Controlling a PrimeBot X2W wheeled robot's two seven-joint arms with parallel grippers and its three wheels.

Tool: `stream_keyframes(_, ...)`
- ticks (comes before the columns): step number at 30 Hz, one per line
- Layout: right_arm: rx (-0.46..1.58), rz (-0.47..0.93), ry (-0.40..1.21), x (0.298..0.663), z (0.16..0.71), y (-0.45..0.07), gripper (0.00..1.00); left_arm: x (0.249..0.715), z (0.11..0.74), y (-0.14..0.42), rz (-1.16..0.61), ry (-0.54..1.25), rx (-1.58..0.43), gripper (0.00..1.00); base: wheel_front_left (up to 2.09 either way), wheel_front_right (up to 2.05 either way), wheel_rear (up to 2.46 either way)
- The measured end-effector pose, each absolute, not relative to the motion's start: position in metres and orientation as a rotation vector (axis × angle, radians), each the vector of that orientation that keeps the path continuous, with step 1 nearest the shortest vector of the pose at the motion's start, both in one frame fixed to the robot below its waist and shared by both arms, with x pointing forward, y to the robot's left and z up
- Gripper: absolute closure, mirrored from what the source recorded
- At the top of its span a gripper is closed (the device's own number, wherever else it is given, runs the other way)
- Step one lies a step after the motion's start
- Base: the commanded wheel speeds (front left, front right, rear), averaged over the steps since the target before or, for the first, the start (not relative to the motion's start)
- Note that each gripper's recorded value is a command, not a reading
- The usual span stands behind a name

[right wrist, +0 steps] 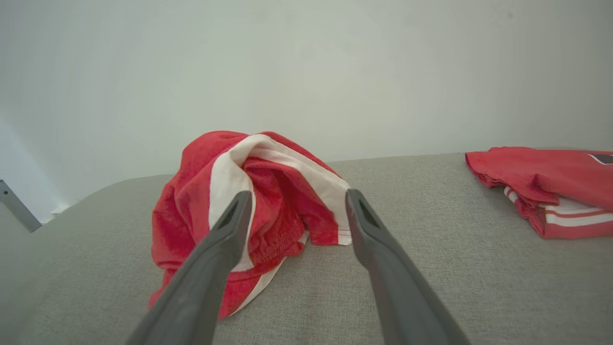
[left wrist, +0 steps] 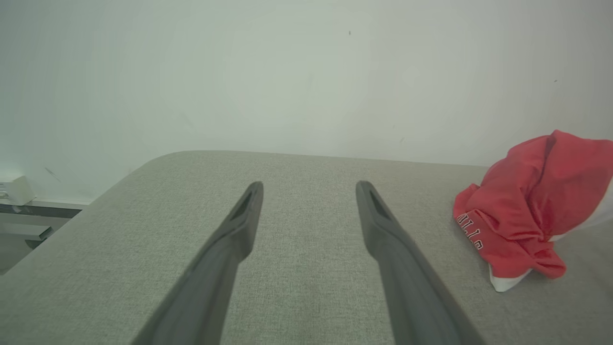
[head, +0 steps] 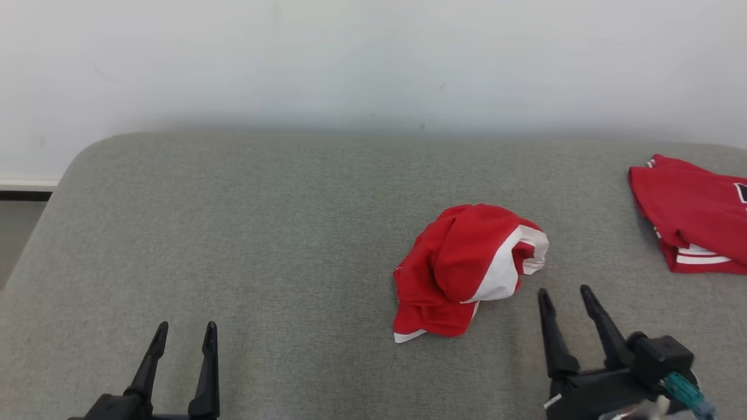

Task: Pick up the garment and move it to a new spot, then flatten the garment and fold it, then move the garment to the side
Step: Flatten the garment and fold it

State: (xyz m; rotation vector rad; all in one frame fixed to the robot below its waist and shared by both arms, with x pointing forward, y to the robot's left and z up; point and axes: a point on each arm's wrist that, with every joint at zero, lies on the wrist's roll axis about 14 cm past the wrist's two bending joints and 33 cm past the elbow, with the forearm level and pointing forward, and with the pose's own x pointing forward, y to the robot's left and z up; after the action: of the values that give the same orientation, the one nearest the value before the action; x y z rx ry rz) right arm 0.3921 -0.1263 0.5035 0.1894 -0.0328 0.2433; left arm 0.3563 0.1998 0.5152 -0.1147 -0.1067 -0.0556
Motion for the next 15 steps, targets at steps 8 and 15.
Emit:
stream_keyframes(8, 0.173, 0.370, 0.032, 0.414, 0.491, -0.083, 0.00, 0.349, 0.512, 0.211, -0.019, -0.097, -0.111, 0.00, 0.00, 0.00, 0.00)
stream_keyframes(15, 0.170, 0.414, 0.112, 0.432, 0.469, -0.062, 1.00, 0.343, 0.510, 0.224, 0.022, -0.089, -0.107, 0.00, 0.00, 0.00, 0.00)
